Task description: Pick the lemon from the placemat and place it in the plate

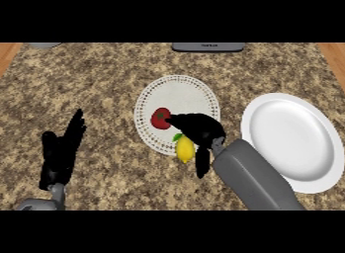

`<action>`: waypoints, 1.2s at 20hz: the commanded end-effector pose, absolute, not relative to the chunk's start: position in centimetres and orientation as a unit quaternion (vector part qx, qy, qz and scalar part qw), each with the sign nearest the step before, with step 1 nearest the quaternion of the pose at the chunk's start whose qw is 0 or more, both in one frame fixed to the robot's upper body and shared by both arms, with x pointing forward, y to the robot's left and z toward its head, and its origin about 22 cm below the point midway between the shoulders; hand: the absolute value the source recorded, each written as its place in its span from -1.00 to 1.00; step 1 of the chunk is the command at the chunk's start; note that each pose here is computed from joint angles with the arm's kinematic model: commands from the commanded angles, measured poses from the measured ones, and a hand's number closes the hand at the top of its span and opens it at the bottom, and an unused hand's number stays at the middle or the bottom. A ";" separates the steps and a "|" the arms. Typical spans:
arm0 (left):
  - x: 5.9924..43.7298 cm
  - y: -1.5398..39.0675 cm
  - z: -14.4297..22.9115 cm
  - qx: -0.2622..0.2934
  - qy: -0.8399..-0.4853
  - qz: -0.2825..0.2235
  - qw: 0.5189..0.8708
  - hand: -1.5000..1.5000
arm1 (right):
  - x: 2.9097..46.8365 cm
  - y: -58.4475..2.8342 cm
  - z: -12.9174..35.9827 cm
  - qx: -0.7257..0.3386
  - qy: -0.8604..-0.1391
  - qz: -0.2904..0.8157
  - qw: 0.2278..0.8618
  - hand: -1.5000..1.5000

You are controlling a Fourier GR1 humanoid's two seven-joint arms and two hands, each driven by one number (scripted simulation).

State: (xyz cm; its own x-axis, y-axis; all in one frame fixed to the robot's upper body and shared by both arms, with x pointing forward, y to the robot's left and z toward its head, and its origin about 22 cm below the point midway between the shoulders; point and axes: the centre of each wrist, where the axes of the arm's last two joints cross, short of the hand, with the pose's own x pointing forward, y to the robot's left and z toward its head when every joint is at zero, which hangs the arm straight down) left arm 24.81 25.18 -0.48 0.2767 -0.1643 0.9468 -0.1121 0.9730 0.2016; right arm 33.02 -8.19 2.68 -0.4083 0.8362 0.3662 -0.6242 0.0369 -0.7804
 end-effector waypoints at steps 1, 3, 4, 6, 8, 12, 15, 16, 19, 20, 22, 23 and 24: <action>25.2 25.3 -1.9 0.112 -0.609 -0.017 0.785 0.00 | 34.0 -8.6 1.1 -0.103 -0.484 0.683 0.537 -1.00; 26.4 25.0 -0.6 0.122 -0.598 -0.012 0.792 0.00 | 32.9 -9.1 0.8 -0.108 -0.477 0.690 0.534 -1.00; 23.8 25.6 -1.5 0.112 -0.596 -0.015 0.795 0.00 | 32.0 -6.2 -0.1 -0.112 -0.485 0.680 0.539 -1.00; 24.0 25.7 0.5 0.113 -0.595 -0.016 0.796 0.00 | 33.1 -8.9 0.2 -0.107 -0.477 0.690 0.534 -1.00; 24.0 23.7 -0.8 0.117 -0.595 -0.013 0.795 0.00 | 35.5 -7.4 0.5 -0.108 -0.474 0.689 0.538 -1.00; 24.9 24.5 -1.2 0.119 -0.597 -0.022 0.793 0.00 | 33.9 -7.1 -0.2 -0.115 -0.473 0.714 0.503 1.00; 25.3 24.3 -0.5 0.115 -0.596 -0.018 0.794 0.00 | 35.9 -9.8 -0.4 -0.121 -0.505 0.700 0.489 1.00; 24.1 25.5 -0.8 0.108 -0.595 -0.018 0.796 0.00 | 35.6 -8.1 -0.6 -0.116 -0.505 0.705 0.485 1.00; 25.2 25.9 0.5 0.105 -0.595 -0.009 0.797 0.00 | 35.3 -10.4 -1.7 -0.133 -0.514 0.698 0.480 1.00; 24.7 25.6 -0.2 0.109 -0.601 -0.018 0.792 0.00 | 33.9 -8.5 -0.9 -0.139 -0.516 0.701 0.471 1.00; 24.3 24.0 -2.8 0.112 -0.595 -0.021 0.796 0.00 | 34.0 -9.4 -1.6 -0.170 -0.533 0.666 0.493 1.00; 24.0 26.1 -2.1 0.127 -0.598 -0.010 0.791 0.00 | 32.8 -8.9 -1.5 -0.193 -0.533 0.638 0.521 1.00; 23.7 24.4 -1.7 0.113 -0.591 -0.016 0.799 0.00 | 34.1 -10.4 -1.5 -0.204 -0.530 0.611 0.551 1.00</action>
State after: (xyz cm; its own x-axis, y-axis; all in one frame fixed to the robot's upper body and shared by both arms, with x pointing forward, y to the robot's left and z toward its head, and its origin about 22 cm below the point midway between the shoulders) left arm 24.23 24.99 -1.44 0.2872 -0.1603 0.9444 -0.1114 0.9736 0.1991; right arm 34.26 -9.18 -0.79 -0.4408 0.8400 0.3165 -0.4873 0.0721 -0.8702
